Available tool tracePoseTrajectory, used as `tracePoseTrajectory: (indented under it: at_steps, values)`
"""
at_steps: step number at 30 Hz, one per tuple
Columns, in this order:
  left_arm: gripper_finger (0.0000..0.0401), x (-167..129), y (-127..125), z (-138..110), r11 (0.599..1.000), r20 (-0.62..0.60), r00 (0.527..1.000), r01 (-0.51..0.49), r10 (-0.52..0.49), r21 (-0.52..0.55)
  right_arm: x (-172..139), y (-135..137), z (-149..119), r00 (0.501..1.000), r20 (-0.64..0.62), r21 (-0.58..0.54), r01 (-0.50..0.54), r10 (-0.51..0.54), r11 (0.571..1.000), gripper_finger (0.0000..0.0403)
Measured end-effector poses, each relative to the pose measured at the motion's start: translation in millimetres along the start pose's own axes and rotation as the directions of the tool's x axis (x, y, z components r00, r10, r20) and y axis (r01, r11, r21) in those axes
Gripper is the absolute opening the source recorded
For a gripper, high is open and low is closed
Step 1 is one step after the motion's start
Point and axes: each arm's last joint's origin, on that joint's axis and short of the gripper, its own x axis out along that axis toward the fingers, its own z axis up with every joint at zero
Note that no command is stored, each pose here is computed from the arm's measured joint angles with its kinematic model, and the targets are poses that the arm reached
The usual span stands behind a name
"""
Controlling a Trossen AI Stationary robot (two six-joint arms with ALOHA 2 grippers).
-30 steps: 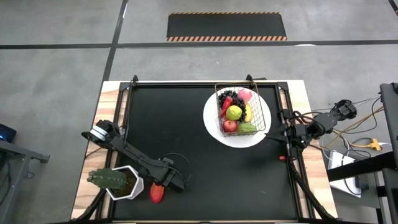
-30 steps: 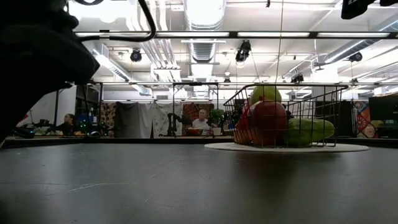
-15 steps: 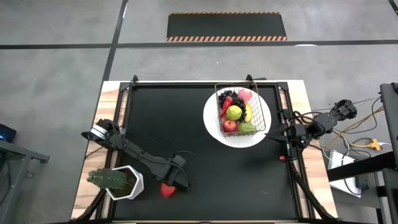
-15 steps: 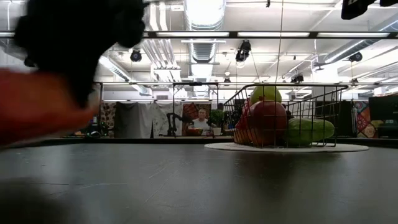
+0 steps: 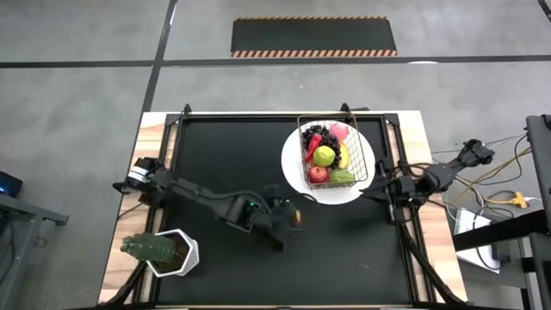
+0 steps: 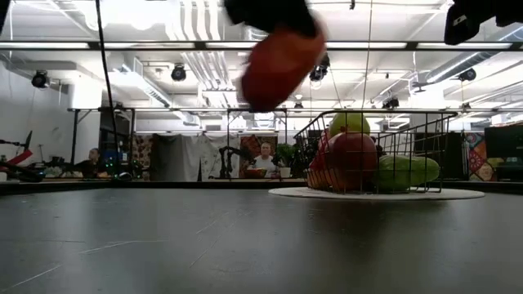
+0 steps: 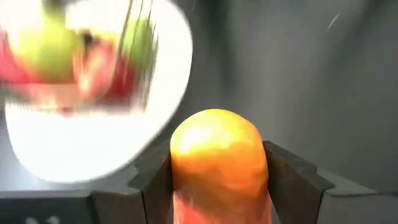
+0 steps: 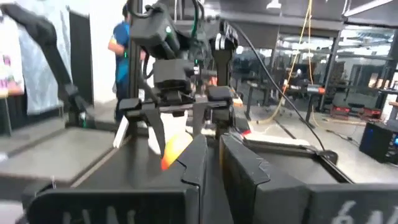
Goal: Build produce basket
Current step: Put the orange mango into the wire basket
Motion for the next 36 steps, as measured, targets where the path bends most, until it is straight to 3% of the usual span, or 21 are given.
tracePoseTrajectory:
  at_steps: [5, 9, 14, 24, 36]
  values:
    - [0.0199, 8.9, 13.0, 17.7, 0.976, 0.157, 0.987, 0.001, -0.035, 0.217, 4.8, 1.8, -7.0, 0.996, 0.074, 0.09, 0.046, -0.053, 0.995, 0.007]
    - [0.02, 14.3, 23.8, 28.9, 0.951, 0.235, 0.969, -0.004, -0.071, 0.308, 7.7, 0.3, -7.2, 0.989, 0.05, 0.149, 0.134, -0.143, 0.98, 0.0126]
    - [0.02, 22.0, 32.2, 31.8, 0.922, 0.308, 0.941, 0.011, -0.141, 0.387, 19.0, 3.3, -6.3, 0.984, -0.019, 0.122, 0.179, -0.178, 0.976, 0.0197]
    - [0.0201, 11.2, 49.2, 41.8, 0.923, 0.46, 0.877, -0.05, -0.143, 0.382, 51.2, 13.2, -0.8, 0.965, -0.148, 0.001, 0.22, -0.217, 0.976, 0.028]
    - [0.0201, -9.4, 69.1, 27.7, 0.951, 0.649, 0.752, -0.109, -0.111, 0.289, 81.5, 22.2, 5.4, 0.953, -0.21, -0.061, 0.21, -0.218, 0.976, 0.029]
